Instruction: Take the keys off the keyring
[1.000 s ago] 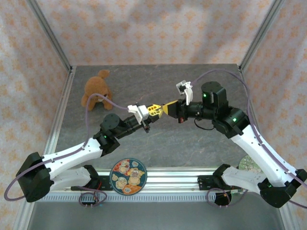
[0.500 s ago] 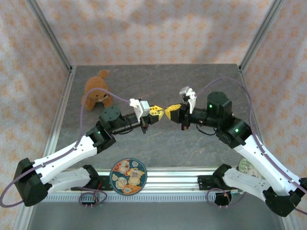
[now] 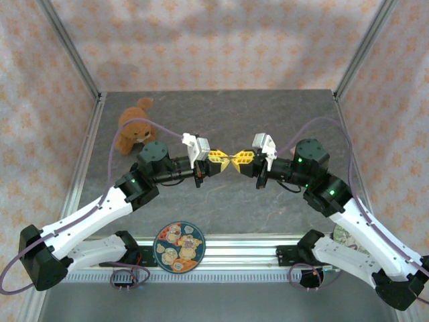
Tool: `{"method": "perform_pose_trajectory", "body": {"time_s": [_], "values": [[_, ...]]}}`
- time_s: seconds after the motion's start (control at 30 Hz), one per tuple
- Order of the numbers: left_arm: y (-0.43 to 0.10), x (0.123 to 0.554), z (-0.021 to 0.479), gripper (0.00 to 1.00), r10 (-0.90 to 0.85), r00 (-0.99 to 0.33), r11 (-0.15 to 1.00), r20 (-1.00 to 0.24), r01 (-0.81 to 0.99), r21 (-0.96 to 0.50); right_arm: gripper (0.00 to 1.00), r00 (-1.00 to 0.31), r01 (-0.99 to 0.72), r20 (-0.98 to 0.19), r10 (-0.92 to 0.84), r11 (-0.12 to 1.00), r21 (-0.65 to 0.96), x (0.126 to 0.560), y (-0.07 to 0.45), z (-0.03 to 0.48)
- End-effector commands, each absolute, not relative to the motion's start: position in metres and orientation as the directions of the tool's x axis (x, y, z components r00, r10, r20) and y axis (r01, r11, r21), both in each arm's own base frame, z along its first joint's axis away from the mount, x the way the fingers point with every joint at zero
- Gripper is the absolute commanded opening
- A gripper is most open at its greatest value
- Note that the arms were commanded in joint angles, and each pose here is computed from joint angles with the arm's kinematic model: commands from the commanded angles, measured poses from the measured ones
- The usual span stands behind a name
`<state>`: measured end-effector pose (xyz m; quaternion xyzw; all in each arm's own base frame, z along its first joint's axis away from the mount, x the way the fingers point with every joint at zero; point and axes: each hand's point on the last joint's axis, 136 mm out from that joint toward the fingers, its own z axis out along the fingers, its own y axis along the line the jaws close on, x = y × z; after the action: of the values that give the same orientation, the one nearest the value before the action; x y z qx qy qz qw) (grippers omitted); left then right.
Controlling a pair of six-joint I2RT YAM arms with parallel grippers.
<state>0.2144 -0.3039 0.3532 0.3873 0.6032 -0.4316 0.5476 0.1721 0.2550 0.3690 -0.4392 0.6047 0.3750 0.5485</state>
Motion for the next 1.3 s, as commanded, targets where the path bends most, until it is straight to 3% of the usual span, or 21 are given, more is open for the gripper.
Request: {"method": "perform_pose_trajectory", "body": {"time_s": [0.0, 0.6, 1.27], "values": [[-0.266, 0.249, 0.38, 0.0, -0.061, -0.085, 0.507, -0.995, 0.856, -0.104, 0.0, 0.157, -0.93, -0.982, -0.106, 0.317, -0.183, 0.153, 0.24, 0.388], [-0.253, 0.29, 0.385, 0.0, -0.078, -0.136, 0.538, -0.988, 0.828, -0.157, 0.0, 0.329, -0.884, -0.91, -0.252, 0.257, -0.391, 0.159, 0.249, 0.371], [-0.246, 0.311, 0.387, 0.0, -0.09, -0.198, 0.512, -0.976, 0.832, -0.215, 0.0, 0.413, -0.887, -0.87, -0.271, 0.097, -0.451, 0.139, 0.267, 0.362]]}}
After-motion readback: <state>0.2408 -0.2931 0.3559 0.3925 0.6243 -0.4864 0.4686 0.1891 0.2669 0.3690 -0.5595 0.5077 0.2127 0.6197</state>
